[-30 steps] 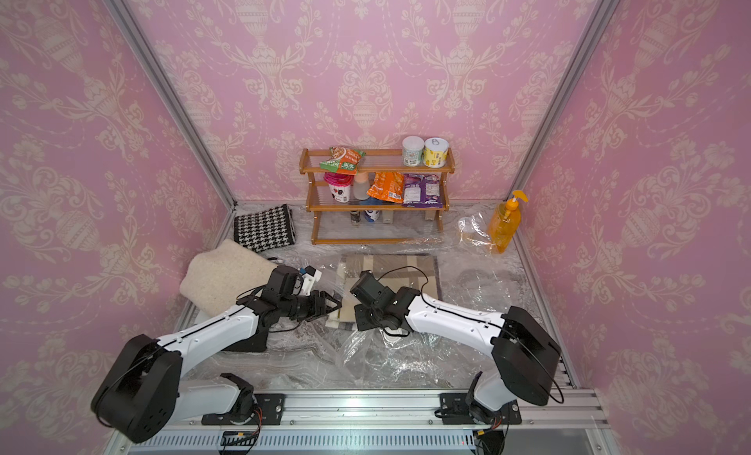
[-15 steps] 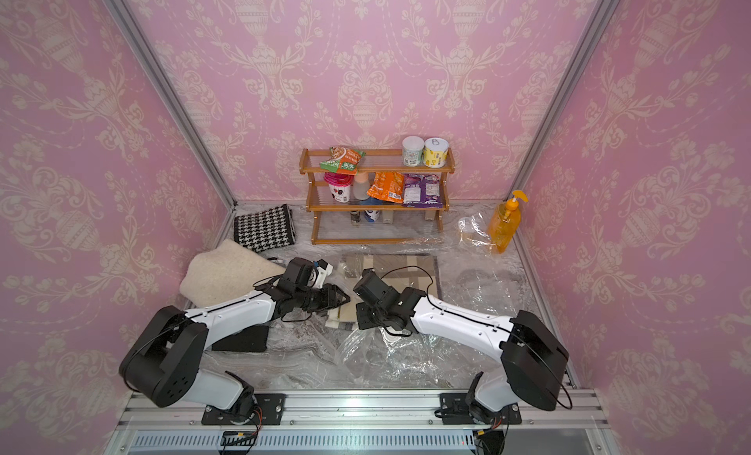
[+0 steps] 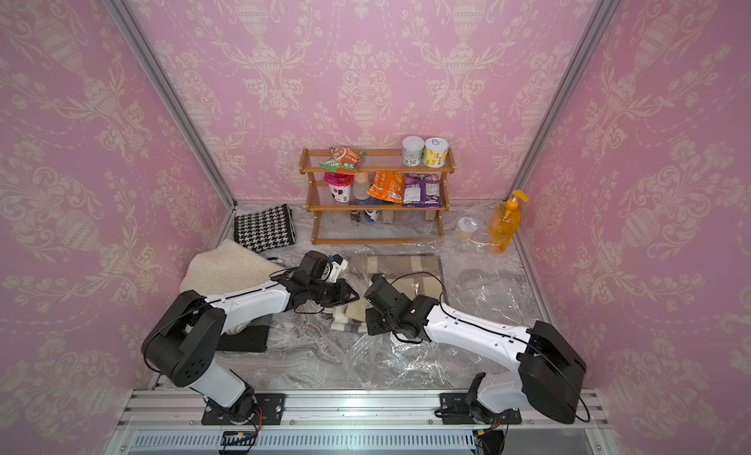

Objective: Take the scarf out of the vacuum bag
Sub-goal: Adjust the scarf in the vacuum bag.

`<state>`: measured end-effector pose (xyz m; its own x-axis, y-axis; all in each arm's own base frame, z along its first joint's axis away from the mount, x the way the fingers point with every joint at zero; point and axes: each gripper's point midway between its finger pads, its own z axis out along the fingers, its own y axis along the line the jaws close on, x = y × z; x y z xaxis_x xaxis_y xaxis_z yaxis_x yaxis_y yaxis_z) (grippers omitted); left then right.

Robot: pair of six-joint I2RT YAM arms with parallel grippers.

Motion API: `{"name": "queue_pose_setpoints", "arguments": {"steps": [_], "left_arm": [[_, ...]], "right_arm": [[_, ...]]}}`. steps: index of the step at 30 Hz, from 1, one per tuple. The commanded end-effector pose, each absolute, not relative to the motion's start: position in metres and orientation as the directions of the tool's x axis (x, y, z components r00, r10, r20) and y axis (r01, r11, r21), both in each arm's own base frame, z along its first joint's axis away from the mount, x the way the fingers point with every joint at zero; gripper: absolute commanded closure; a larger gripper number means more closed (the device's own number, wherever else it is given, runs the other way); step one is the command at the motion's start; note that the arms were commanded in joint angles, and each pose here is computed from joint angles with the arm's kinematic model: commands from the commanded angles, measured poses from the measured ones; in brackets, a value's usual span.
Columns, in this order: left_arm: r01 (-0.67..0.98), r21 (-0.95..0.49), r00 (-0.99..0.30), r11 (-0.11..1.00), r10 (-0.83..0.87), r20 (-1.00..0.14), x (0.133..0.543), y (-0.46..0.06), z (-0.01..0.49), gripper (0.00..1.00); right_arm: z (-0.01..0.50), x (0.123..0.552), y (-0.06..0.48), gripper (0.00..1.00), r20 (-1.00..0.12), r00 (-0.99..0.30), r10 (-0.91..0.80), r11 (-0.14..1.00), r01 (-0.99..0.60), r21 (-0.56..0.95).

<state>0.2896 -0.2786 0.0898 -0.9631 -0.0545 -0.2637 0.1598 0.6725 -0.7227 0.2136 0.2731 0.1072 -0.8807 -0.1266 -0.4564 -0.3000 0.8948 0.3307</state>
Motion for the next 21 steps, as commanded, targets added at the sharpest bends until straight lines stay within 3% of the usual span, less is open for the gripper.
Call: {"name": "queue_pose_setpoints", "arguments": {"steps": [1, 7, 14, 15, 21], "left_arm": [[0.249, -0.734, -0.933, 0.632, -0.047, -0.356, 0.291, -0.286, 0.144, 0.92], [0.296, -0.73, -0.913, 0.616, -0.041, -0.405, 0.29, -0.287, 0.173, 0.92], [0.252, -0.744, -0.935, 0.619, -0.041, -0.351, 0.286, -0.287, 0.149, 0.92], [0.246, -0.745, -0.937, 0.62, -0.045, -0.346, 0.285, -0.286, 0.147, 0.88], [0.227, -0.733, -0.943, 0.642, -0.044, -0.33, 0.275, -0.278, 0.129, 0.37]], "right_arm": [[0.107, 0.209, 0.264, 0.94, -0.451, -0.882, -0.138, 0.903, -0.299, 0.308], [0.113, 0.213, 0.267, 0.94, -0.471, -0.873, -0.13, 0.9, -0.303, 0.313], [0.122, 0.216, 0.265, 0.93, -0.481, -0.866, -0.136, 0.907, -0.304, 0.291], [0.123, 0.217, 0.264, 0.93, -0.482, -0.865, -0.14, 0.909, -0.305, 0.283], [0.126, 0.219, 0.263, 0.93, -0.489, -0.861, -0.14, 0.913, -0.304, 0.273]]}}
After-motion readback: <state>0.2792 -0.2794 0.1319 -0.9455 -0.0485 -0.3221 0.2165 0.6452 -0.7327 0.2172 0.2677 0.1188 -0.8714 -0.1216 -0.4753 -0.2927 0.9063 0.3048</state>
